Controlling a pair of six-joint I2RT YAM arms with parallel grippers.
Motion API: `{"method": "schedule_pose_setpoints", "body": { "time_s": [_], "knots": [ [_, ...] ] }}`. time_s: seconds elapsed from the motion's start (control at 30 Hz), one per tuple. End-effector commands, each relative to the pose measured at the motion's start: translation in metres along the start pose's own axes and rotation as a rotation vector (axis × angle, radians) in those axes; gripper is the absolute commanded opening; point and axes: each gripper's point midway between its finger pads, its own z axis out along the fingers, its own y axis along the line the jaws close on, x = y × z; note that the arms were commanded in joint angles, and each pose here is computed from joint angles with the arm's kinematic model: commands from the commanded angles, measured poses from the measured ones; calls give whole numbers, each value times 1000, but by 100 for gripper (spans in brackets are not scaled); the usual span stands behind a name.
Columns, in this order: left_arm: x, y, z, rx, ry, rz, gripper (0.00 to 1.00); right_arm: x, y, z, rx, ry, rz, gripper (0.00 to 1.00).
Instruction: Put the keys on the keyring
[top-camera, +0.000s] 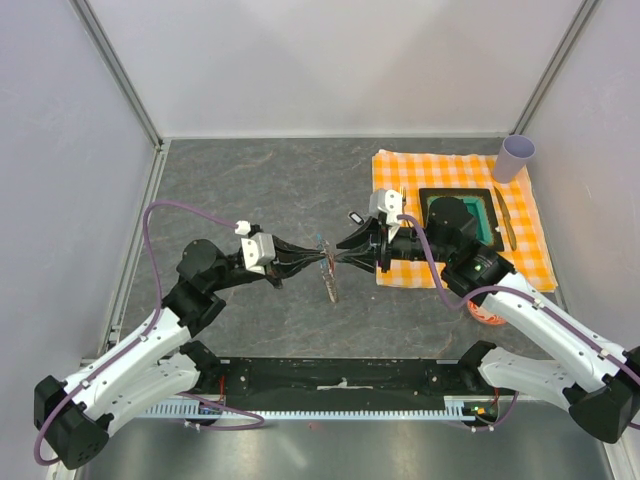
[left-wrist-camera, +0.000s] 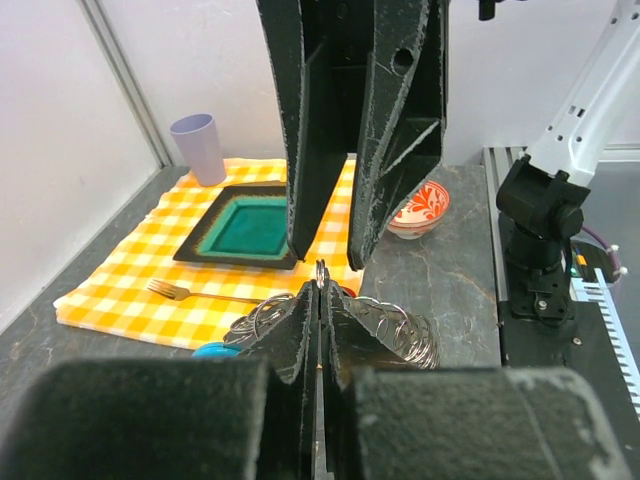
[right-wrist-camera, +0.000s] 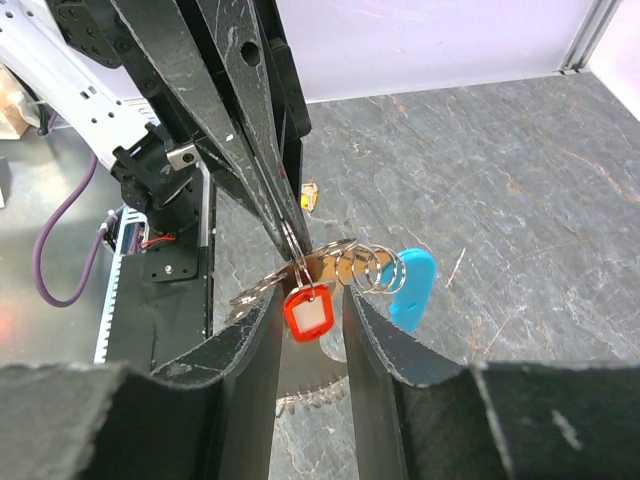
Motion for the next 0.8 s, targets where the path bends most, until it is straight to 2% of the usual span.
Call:
{"method": "schedule_pose_setpoints", "body": {
  "time_s": [0.0, 0.3, 0.77],
  "knots": [
    [-31, -6, 4, 59, -74, 95, 2, -37, 4, -4, -22, -92, -76, 37],
    [-37, -8, 2, 65, -89, 107, 2, -32, 7, -3, -47, -82, -62, 22],
    [-40, -6, 4, 68, -90, 114, 2, -27, 15, -2, -102, -72, -50, 20]
  ]
}}
